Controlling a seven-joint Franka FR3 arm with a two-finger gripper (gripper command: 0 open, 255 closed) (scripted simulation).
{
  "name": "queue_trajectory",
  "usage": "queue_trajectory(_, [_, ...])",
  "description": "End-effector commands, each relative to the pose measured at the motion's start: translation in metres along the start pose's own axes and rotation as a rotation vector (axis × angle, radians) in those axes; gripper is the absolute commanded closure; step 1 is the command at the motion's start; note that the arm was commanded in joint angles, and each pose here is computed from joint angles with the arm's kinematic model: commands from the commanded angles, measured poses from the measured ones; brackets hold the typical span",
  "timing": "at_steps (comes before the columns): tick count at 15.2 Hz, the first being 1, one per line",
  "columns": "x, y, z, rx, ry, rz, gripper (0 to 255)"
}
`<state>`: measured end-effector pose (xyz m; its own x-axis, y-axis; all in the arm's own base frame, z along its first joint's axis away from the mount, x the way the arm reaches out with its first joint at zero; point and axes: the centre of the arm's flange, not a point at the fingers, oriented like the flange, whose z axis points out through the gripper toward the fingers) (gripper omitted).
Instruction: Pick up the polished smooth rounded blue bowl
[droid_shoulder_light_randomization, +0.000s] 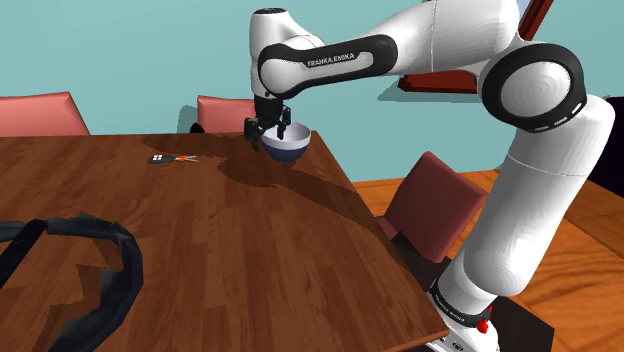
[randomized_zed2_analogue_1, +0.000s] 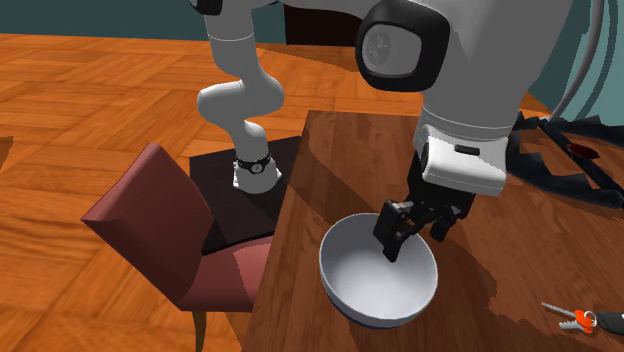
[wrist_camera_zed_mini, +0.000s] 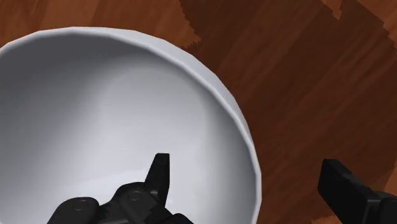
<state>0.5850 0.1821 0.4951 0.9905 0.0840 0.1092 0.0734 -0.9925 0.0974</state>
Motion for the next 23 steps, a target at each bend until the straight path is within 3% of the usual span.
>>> queue_trajectory(1, [0.000, 0.000, 0.002, 0.000, 0.000, 0.000, 255])
queue_trajectory(10, [0.000, 0.000, 0.002, 0.000, 0.000, 0.000, 255])
queue_trajectory(23, [0.008, 0.006, -0.066, 0.000, 0.000, 0.000, 255])
